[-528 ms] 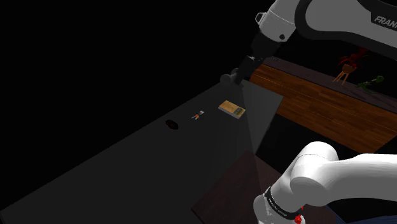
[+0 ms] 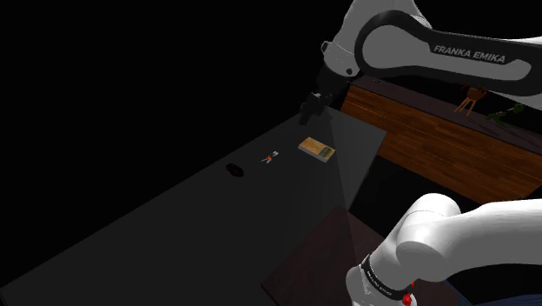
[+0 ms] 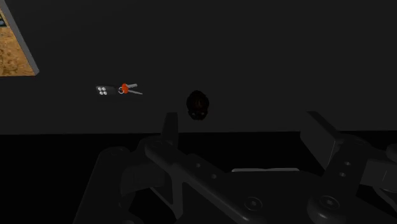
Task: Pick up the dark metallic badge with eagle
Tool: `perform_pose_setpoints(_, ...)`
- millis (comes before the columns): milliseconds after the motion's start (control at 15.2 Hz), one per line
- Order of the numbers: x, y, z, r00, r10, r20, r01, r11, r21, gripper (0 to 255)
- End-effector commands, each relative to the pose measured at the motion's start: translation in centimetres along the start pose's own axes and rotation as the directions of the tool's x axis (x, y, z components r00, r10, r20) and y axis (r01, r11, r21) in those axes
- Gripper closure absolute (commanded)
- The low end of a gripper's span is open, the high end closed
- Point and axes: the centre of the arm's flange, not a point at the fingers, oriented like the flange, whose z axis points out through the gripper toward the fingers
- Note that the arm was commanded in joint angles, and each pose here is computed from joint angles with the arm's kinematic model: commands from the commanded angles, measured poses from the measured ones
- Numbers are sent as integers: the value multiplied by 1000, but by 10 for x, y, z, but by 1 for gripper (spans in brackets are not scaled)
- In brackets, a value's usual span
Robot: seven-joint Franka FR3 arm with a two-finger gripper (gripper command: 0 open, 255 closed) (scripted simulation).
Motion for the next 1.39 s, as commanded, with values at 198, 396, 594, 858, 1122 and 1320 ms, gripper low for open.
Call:
perform_pose_setpoints(198, 32, 9, 56, 1000, -11, 15, 11, 1000, 14, 0)
perform_pose_setpoints(396, 52, 14, 91, 1000, -17, 25, 17, 1000, 22, 0)
perform_pose_setpoints(594, 71, 18, 127, 999, -24, 35, 23, 999, 30, 0)
perform_pose_setpoints(858, 95, 24, 174, 998, -33, 48, 31, 999, 41, 0)
perform_pose_setpoints(1122, 119, 28, 222, 997, -42, 61, 39, 998, 53, 0)
perform_pose_setpoints(1320, 137, 31, 259, 996, -49, 71, 44, 997, 61, 0)
